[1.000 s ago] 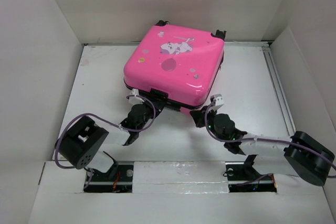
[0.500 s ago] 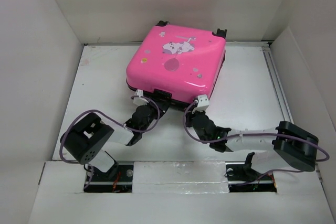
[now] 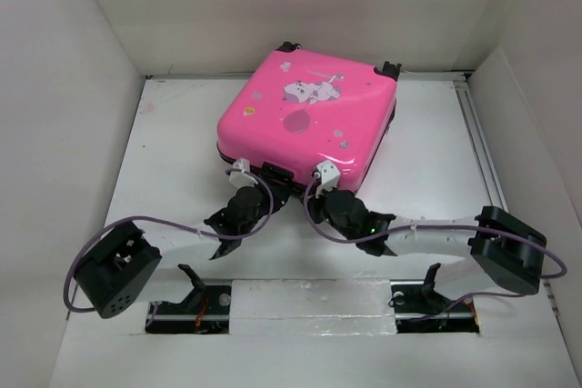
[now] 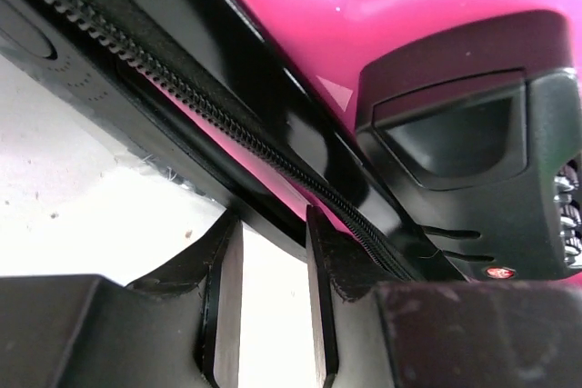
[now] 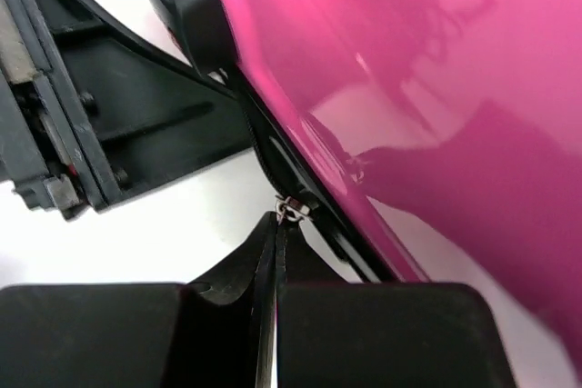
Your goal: Pack the luggage
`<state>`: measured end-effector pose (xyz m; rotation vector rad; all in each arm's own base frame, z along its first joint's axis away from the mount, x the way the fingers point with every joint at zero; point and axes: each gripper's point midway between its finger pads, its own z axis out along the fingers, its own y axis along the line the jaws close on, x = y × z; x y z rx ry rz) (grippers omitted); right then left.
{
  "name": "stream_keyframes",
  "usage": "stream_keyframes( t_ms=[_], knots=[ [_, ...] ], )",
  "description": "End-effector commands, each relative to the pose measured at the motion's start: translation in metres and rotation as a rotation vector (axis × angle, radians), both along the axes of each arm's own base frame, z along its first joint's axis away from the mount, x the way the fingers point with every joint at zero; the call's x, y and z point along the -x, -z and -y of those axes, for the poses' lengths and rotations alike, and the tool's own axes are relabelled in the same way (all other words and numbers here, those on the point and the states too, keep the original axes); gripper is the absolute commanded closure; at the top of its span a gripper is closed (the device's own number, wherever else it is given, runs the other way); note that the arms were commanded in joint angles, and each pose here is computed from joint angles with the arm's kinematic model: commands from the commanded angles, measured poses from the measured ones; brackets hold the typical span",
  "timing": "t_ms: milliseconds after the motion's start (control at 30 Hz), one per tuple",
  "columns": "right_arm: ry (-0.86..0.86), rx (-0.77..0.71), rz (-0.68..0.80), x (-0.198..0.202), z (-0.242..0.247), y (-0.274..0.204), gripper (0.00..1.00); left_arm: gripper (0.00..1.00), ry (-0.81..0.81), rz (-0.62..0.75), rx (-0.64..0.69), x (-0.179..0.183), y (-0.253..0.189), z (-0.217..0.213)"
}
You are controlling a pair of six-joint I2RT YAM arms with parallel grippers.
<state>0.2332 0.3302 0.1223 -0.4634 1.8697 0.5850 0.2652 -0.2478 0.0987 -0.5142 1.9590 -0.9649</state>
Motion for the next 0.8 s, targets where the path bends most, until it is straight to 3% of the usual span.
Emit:
stream_keyframes(
  t_ms=[0,133,233,267,300,400,467,633,767],
  knots=[
    [-0.283,-0.271,0.042,0.030,-0.054,-0.069,1.00,1.00,0.309,0.192,0.137,0.035,-0.081,0.065],
    [-0.383,-0.439,0.057,0.031,-0.046,-0.070,1.00,0.95,0.285,0.215,0.116,0.039,-0.088,0.061],
    [-0.347,-0.411,0.037,0.031,-0.036,-0.062,1.00,0.88,0.277,0.222,0.107,0.043,-0.098,0.053],
    [-0.336,-0.409,0.037,0.032,-0.031,-0.061,1.00,0.82,0.276,0.232,0.117,0.044,-0.102,0.050],
    [-0.314,-0.401,0.035,0.033,-0.021,-0.060,1.00,0.67,0.268,0.249,0.117,0.047,-0.110,0.044],
    [-0.290,-0.394,0.019,0.035,-0.014,-0.061,1.00,0.39,0.238,0.317,0.101,0.050,-0.131,0.027],
    [-0.266,-0.390,0.021,0.033,-0.008,-0.064,1.00,0.23,0.199,0.334,0.020,0.049,-0.133,0.011],
    [-0.229,-0.349,-0.018,0.036,0.005,-0.057,1.00,0.18,-0.110,0.459,-0.019,0.038,-0.178,-0.066],
    [-0.264,-0.350,-0.067,0.051,0.008,-0.055,1.00,0.13,-0.383,0.444,-0.018,0.018,-0.195,-0.111]
  ],
)
